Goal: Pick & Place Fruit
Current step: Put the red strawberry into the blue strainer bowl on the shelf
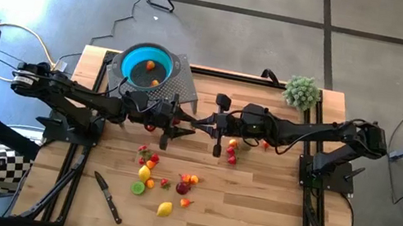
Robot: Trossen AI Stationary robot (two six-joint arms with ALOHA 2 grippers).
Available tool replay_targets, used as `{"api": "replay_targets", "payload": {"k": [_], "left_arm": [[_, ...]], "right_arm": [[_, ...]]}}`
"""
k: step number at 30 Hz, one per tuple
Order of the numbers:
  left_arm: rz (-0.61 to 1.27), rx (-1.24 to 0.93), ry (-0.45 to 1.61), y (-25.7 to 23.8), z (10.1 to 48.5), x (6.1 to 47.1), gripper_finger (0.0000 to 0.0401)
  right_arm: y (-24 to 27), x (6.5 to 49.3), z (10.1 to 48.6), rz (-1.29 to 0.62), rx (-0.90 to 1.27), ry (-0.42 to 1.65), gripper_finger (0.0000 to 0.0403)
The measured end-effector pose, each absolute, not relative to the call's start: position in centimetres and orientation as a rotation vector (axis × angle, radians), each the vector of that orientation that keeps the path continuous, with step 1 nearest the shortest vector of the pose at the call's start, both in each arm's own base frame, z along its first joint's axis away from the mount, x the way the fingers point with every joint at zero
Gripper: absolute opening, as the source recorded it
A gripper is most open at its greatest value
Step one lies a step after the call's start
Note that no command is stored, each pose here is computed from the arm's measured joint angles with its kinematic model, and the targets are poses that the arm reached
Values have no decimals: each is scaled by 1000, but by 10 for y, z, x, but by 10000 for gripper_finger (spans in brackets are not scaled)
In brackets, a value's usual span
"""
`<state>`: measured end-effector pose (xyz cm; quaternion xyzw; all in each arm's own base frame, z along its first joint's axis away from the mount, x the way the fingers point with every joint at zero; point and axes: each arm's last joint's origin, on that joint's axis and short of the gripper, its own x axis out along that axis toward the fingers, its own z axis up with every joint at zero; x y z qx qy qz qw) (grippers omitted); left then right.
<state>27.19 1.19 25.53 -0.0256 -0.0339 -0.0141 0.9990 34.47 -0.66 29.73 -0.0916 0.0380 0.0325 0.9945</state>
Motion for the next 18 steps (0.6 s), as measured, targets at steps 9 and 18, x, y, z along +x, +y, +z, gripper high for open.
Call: {"api": "replay_targets", "payload": {"k": [9,18], "left_arm": [[-105,-39,-72,10,256,272,175],[-155,-40,-71,8,256,271,175]], "right_arm": [[-6,345,297,70,-183,75,3],[-5,345,298,122,-182,63,3]]}}
